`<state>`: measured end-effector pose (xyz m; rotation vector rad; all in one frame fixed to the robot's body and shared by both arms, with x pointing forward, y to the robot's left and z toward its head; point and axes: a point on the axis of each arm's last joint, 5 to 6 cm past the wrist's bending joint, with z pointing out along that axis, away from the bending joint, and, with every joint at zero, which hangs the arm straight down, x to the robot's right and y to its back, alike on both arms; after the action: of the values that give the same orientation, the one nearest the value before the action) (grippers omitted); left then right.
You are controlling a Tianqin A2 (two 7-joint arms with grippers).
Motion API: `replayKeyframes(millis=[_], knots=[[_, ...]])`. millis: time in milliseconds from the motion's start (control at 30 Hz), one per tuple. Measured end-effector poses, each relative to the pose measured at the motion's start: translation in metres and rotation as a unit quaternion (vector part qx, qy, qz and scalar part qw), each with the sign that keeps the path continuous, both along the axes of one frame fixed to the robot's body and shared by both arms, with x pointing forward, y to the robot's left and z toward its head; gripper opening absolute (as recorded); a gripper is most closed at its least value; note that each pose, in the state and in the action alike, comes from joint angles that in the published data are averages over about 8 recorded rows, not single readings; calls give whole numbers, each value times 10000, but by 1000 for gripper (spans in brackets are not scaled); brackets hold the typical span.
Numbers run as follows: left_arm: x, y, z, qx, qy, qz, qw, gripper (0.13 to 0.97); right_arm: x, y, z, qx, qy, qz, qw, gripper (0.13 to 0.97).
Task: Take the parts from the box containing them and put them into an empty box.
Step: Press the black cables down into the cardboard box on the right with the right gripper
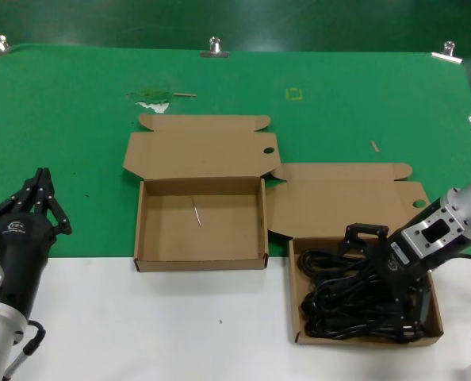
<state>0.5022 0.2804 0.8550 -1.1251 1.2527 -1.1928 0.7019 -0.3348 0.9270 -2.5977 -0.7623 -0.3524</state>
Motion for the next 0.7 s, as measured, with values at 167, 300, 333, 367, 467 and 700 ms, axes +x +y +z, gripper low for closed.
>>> replayKeyframes(millis=[167,300,333,367,467,700], knots=[[0,0,0,0,0,0,10000,151,-19,22,-80,44,62,-87,9999,955],[0,0,0,0,0,0,10000,151,-38,25,-143,55,101,-175,9998,947],[0,0,0,0,0,0,10000,151,-41,24,-157,54,105,-202,9997,938],[0,0,0,0,0,0,10000,151,-44,24,-170,52,106,-229,9997,929],[0,0,0,0,0,0,10000,151,-45,23,-196,41,89,-316,9995,902],[0,0,0,0,0,0,10000,151,-23,23,-200,-3,-21,-504,9987,816]])
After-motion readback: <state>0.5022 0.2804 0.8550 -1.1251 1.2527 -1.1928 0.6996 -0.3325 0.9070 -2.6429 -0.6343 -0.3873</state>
